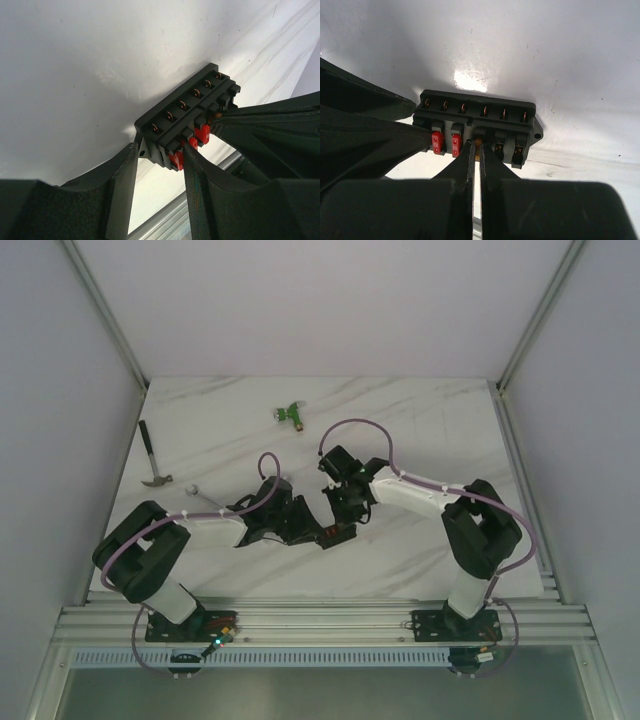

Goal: Snap on the fuse box
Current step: Install the fuse at the fuse box base.

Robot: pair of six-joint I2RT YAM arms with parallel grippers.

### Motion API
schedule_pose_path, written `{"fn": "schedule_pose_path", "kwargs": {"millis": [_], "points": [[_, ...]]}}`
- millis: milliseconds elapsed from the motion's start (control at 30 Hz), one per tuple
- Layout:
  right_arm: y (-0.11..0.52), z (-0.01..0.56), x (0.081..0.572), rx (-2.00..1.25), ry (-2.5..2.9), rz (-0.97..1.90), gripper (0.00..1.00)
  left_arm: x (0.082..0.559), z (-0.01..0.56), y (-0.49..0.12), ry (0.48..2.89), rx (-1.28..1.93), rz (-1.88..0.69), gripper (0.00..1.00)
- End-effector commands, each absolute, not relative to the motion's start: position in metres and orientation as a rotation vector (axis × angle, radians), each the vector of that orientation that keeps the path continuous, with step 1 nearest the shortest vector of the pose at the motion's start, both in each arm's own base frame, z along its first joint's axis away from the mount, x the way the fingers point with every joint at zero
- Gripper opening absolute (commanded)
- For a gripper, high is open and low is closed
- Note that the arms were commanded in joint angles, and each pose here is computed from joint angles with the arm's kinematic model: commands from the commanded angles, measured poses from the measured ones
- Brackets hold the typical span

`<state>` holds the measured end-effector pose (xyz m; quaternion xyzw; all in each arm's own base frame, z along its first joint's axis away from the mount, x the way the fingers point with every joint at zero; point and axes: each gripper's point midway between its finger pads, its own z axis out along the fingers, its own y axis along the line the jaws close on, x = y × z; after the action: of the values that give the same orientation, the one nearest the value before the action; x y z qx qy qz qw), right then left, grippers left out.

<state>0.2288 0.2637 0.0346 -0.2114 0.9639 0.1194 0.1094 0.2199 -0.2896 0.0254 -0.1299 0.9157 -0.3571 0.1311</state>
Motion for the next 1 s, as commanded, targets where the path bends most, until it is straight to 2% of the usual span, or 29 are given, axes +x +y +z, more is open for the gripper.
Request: {"fn": "schedule_pose_path", "kwargs": {"millis": [0, 167, 333, 400, 567, 767, 967], "points": [[0.206, -0.037, 0.196, -0.768, 3.059, -0.024, 0.00, 0.216, 0.006, -0.266, 2.701, -0.452, -0.908, 0.49], [0.263, 0.020, 0.230, -0.750, 2.871, 0.240, 0.17, 0.222, 0.017, -0.268, 2.665, -0.437, -0.927, 0.49], [0.281, 0.060, 0.245, -0.695, 2.766, 0.363, 0.34, 0.225, 0.025, -0.267, 2.632, -0.430, -0.935, 0.51], [0.282, 0.069, 0.249, -0.659, 2.749, 0.392, 0.37, 0.225, 0.028, -0.268, 2.622, -0.424, -0.938, 0.52], [0.283, 0.085, 0.255, -0.561, 2.705, 0.516, 0.33, 0.226, 0.030, -0.267, 2.613, -0.418, -0.940, 0.53], [0.287, 0.080, 0.251, -0.532, 2.728, 0.624, 0.22, 0.227, 0.032, -0.270, 2.612, -0.406, -0.950, 0.55], [0.277, 0.067, 0.237, -0.520, 2.805, 0.621, 0.19, 0.225, 0.032, -0.274, 2.629, -0.385, -0.967, 0.56]]}}
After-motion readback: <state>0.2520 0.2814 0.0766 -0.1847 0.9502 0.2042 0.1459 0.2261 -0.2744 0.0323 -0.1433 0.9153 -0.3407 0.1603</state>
